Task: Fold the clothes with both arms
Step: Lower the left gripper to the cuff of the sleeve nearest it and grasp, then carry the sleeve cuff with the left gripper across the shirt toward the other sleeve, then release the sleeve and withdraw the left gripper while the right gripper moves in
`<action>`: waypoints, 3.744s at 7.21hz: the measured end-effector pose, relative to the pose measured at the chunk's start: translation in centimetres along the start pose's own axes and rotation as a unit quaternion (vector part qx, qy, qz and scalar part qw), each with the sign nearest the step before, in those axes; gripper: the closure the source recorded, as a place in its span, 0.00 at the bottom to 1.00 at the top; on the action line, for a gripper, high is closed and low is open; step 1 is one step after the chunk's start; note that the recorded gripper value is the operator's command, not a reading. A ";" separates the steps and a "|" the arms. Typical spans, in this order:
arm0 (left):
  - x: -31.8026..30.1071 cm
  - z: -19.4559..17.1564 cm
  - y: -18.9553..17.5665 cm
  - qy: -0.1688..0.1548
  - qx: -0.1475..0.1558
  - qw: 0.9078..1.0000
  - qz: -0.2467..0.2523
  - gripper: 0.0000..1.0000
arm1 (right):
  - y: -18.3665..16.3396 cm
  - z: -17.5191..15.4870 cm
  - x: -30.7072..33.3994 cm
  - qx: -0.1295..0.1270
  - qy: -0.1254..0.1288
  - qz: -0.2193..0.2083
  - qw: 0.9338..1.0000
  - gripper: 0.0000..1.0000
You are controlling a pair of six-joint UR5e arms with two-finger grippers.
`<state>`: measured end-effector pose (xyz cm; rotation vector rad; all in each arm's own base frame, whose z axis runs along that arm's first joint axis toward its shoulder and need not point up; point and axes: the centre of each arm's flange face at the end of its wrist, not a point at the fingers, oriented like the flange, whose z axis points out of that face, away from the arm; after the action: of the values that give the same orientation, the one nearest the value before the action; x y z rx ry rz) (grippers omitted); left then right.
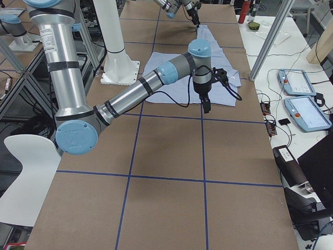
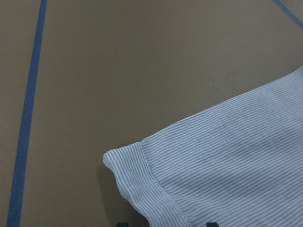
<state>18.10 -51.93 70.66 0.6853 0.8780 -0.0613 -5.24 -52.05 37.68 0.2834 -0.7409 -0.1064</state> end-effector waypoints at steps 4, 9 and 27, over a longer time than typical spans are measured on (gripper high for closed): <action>1.4 0.4 -0.4 0.015 -0.003 1.000 0.007 1.00 | 0.0 0.0 0.0 0.000 0.000 0.000 1.000 0.00; 12.8 -2.7 -9.0 0.072 -0.049 0.996 0.007 1.00 | 0.2 -0.2 -0.2 0.002 -0.001 0.001 1.000 0.00; 72.6 -0.9 -16.8 0.149 -0.027 0.986 0.063 0.59 | 0.3 0.0 0.0 -0.001 0.000 0.005 1.000 0.00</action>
<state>59.39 -48.55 8.66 0.7093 1.1166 0.1826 -5.22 -51.74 37.75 0.2785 -0.7421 -0.0981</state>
